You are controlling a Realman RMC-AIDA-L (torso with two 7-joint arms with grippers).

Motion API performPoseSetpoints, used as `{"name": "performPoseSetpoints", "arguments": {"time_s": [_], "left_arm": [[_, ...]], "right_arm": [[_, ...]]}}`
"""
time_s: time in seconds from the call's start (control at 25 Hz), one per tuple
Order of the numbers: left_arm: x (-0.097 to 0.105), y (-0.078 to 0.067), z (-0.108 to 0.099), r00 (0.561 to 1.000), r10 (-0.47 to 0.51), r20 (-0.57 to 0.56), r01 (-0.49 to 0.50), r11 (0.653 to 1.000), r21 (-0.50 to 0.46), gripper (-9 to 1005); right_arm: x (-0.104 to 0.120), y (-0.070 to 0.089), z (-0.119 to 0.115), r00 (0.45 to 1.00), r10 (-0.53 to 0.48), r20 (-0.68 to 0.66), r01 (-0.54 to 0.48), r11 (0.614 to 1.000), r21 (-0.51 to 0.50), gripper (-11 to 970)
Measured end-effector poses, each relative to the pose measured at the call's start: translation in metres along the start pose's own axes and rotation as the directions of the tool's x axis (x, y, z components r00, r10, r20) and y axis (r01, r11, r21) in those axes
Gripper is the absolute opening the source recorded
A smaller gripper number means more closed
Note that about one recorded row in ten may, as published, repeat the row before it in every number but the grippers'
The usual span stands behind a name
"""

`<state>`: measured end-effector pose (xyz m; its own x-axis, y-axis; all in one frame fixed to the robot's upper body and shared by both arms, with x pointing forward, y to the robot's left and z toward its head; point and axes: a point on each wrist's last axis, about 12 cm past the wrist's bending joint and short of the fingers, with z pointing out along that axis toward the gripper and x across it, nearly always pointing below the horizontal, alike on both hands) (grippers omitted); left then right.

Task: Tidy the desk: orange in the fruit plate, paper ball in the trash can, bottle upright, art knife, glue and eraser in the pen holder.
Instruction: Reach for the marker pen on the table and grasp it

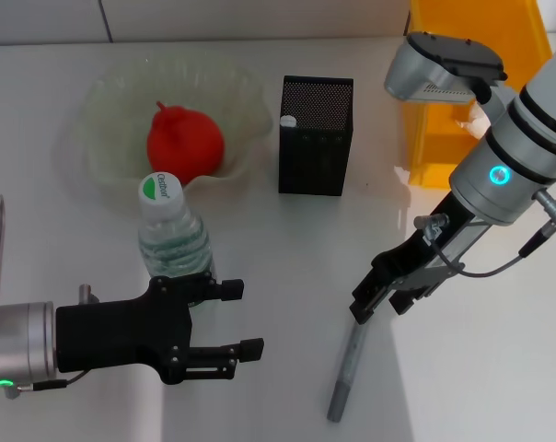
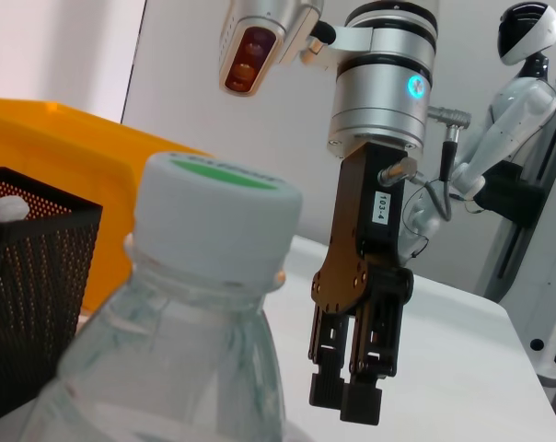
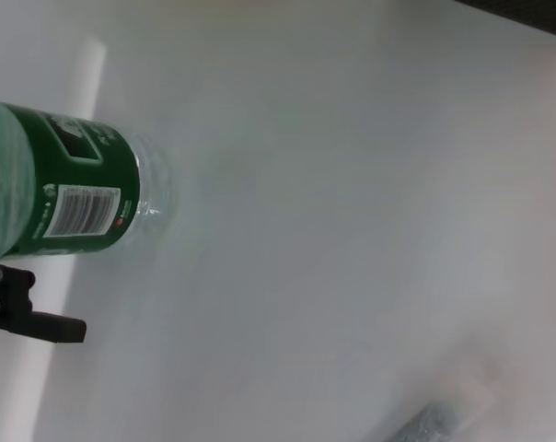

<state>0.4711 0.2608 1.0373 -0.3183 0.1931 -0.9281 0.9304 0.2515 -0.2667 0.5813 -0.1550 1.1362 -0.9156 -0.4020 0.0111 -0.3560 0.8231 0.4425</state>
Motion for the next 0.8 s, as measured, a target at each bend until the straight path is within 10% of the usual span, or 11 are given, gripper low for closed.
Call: {"name": "performPoseSetpoints", "arguments": {"time_s": [0.4, 0.8], "left_arm": [[0.000, -0.001, 0.001, 1.000, -0.001, 0.000, 0.001, 1.000, 0.014, 810], [-0.006, -0.016, 0.000, 0.998, -0.028, 0.050, 0.021, 0.990, 0.138, 810]], "right_arm": [[-0.001, -0.003, 0.005, 1.000, -0.001, -0.008, 0.001, 1.000, 0.009, 611], [0.027, -0.039, -0.036, 0.940, -0.057, 0.336, 0.131, 0.970, -0.204, 611]]}}
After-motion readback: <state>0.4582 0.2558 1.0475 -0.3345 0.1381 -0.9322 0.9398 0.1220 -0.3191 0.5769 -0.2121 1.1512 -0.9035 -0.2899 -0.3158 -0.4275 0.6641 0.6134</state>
